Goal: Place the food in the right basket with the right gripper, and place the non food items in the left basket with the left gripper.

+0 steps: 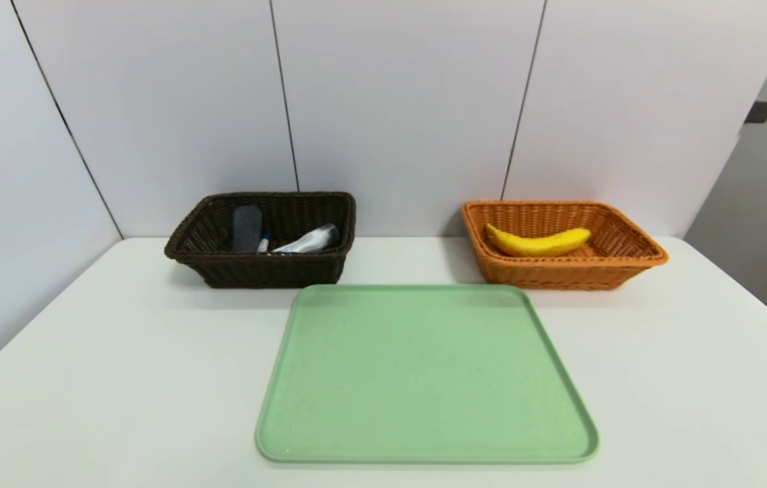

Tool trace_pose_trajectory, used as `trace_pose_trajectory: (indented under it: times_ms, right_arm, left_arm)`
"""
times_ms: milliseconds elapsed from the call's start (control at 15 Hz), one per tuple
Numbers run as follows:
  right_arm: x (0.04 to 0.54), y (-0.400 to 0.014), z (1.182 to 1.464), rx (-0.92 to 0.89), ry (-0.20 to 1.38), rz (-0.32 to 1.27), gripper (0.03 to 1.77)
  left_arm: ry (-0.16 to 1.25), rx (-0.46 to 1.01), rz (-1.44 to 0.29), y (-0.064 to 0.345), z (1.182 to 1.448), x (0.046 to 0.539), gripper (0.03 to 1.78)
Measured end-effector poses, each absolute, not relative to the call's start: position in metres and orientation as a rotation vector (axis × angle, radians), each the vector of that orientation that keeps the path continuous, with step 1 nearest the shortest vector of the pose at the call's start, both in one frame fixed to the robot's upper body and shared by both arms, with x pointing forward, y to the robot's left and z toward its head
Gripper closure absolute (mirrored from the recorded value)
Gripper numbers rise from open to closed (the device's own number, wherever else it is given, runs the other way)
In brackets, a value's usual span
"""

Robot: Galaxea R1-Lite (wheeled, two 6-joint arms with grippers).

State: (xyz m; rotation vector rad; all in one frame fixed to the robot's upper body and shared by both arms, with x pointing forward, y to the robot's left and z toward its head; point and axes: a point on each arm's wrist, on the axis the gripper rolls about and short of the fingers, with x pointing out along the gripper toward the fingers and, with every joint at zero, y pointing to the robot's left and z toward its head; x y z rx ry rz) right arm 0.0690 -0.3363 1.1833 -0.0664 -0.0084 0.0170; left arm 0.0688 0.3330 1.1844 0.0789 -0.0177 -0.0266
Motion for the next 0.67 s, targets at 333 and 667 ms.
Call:
trace_pose_trajectory:
  times_ms: [333, 667]
  right_arm:
    - [0.0690, -0.3369, 1.1823, -0.015, 0.000, -0.006, 0.09]
    - [0.0690, -0.3371, 1.1826, 0.021, -0.003, -0.017, 0.09]
  left_arm:
    - [-0.006, -0.045, 0.001, 0.3337, 1.1830, 0.0690, 0.12]
    - [-0.006, -0.052, 0.010, 0.3339, 1.1830, 0.0690, 0.12]
